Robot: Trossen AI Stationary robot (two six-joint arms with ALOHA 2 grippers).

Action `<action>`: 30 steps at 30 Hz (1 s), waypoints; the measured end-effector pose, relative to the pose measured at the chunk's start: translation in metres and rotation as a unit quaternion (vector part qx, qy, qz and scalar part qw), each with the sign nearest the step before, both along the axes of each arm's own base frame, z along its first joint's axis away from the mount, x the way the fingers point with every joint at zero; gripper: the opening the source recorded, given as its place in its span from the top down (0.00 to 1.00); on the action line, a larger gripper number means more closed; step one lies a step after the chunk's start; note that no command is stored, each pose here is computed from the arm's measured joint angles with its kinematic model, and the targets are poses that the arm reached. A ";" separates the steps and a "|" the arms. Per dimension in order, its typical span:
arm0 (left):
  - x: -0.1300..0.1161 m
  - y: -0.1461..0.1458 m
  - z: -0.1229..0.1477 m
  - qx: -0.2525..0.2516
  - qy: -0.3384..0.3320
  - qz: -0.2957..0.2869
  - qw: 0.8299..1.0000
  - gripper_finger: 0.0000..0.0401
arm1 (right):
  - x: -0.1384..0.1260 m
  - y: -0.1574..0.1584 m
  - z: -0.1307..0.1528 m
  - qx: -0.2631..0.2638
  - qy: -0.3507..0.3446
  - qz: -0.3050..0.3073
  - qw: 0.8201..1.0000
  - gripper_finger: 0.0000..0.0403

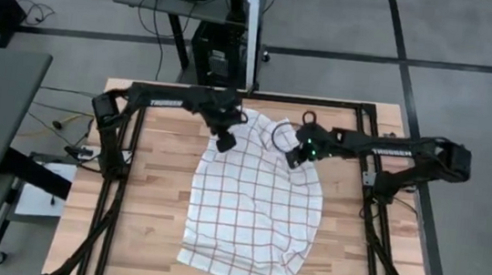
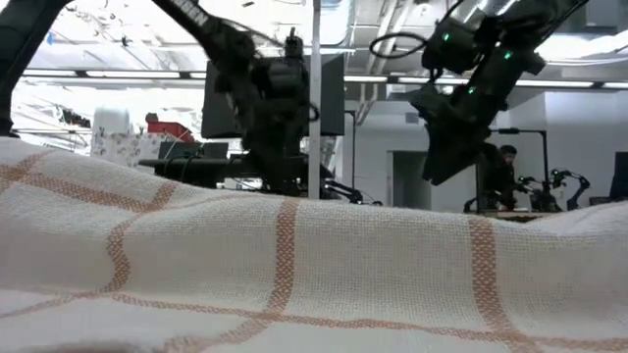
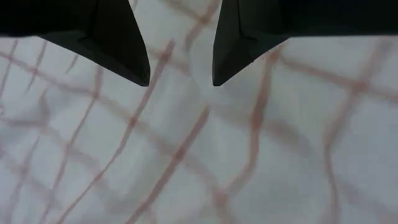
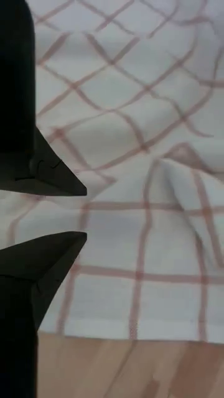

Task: Roll towel
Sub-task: Fold the white towel

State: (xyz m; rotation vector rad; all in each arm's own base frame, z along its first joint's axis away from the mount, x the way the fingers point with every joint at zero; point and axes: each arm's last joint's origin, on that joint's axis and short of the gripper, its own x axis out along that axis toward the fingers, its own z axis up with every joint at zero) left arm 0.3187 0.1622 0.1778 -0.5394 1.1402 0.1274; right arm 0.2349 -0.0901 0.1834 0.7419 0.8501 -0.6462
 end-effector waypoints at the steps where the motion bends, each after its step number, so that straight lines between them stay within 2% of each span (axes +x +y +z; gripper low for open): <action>1: -0.004 -0.002 -0.009 -0.005 0.008 0.003 1.000 0.61 | 0.001 -0.007 -0.006 0.005 0.004 -0.004 1.000 0.76; 5: -0.014 -0.016 -0.037 -0.020 0.015 0.015 1.000 0.61 | 0.006 -0.027 -0.033 0.037 0.030 0.017 0.999 0.76; 8: -0.021 -0.023 -0.044 -0.032 0.018 0.023 0.999 0.61 | 0.004 -0.036 -0.050 0.053 0.067 0.006 0.996 0.76; 13: -0.031 -0.030 -0.052 -0.039 0.039 0.019 0.998 0.61 | -0.006 -0.059 -0.058 0.047 0.083 -0.015 0.995 0.76; 19: -0.038 -0.033 -0.045 -0.033 0.041 0.022 0.998 0.61 | -0.043 -0.094 -0.049 0.005 0.118 -0.081 0.990 0.76; 23: -0.042 -0.028 -0.034 -0.016 0.026 0.046 0.998 0.61 | -0.063 -0.109 -0.033 0.006 0.080 -0.119 0.990 0.76; 26: -0.043 -0.017 -0.014 0.011 -0.003 0.074 0.997 0.61 | -0.062 -0.103 -0.016 0.013 0.025 -0.092 0.995 0.76; 30: -0.049 -0.005 0.014 0.067 -0.039 0.099 0.992 0.61 | -0.048 -0.075 0.007 0.012 -0.025 -0.021 0.999 0.76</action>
